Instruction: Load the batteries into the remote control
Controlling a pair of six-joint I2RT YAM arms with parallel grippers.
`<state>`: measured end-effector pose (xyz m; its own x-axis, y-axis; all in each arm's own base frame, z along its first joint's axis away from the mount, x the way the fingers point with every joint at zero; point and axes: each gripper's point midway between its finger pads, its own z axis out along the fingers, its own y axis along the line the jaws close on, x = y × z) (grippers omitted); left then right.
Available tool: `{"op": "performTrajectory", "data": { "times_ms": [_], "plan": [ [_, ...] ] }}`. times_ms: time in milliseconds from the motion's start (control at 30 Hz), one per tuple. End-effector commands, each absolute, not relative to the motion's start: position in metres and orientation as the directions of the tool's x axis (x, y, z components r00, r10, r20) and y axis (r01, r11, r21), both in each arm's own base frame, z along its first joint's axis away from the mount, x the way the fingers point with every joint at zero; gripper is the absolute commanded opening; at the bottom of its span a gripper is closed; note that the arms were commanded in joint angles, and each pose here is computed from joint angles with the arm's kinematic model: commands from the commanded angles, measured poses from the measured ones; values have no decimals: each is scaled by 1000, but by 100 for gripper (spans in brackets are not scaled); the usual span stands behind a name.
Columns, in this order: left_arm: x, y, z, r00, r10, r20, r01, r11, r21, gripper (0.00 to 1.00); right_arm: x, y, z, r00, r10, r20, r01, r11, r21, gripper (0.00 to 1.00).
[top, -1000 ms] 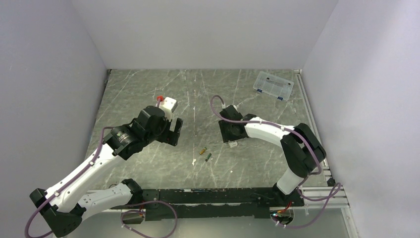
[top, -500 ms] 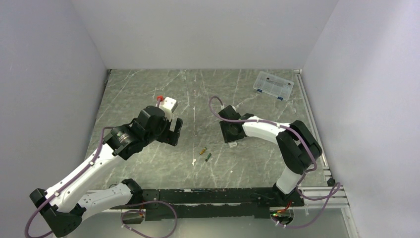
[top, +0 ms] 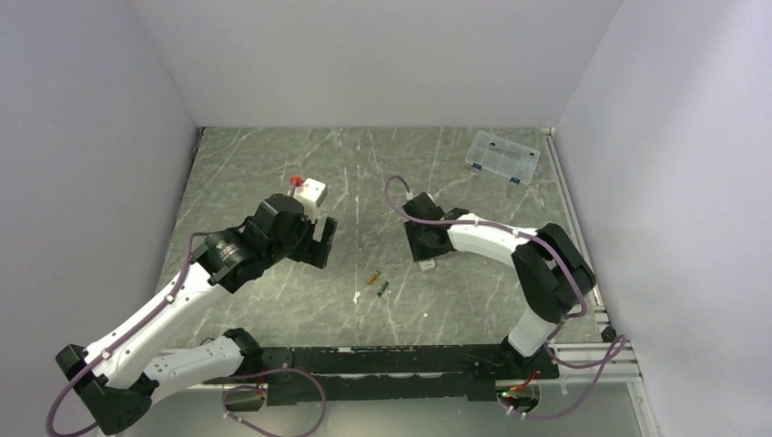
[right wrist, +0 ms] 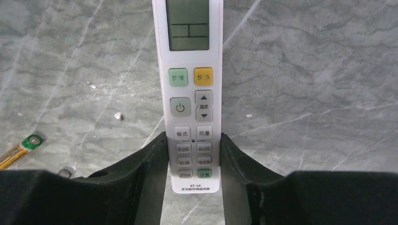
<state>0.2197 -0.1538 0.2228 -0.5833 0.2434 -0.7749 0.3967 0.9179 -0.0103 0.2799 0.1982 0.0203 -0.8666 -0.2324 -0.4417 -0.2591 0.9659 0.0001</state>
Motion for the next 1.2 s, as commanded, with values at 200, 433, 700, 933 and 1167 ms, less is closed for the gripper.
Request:
{"op": "performTrajectory", "data": {
  "times_ms": [200, 433, 700, 933, 1167],
  "plan": [
    [223, -160, 224, -573, 236, -785, 411, 911, -26, 99, 271, 204, 58, -824, -213, -525, -303, 948, 92, 0],
    [221, -169, 228, -586, 192, -787, 413, 907, -86, 99, 253, 208, 75, -809, -213, -548, -356, 919, 168, 0],
    [208, -190, 219, -670, 71, -739, 384, 885, -264, 99, 229, 217, 104, -774, -227, -591, -455, 849, 269, 0],
    [197, -212, 216, -751, -30, -660, 342, 837, -427, 99, 204, 236, 143, -707, -224, -671, -578, 730, 365, 0],
    [187, -228, 233, -781, -33, -624, 403, 737, -543, 99, 183, 252, 163, -674, -248, -696, -665, 614, 425, 0]
  ]
}}
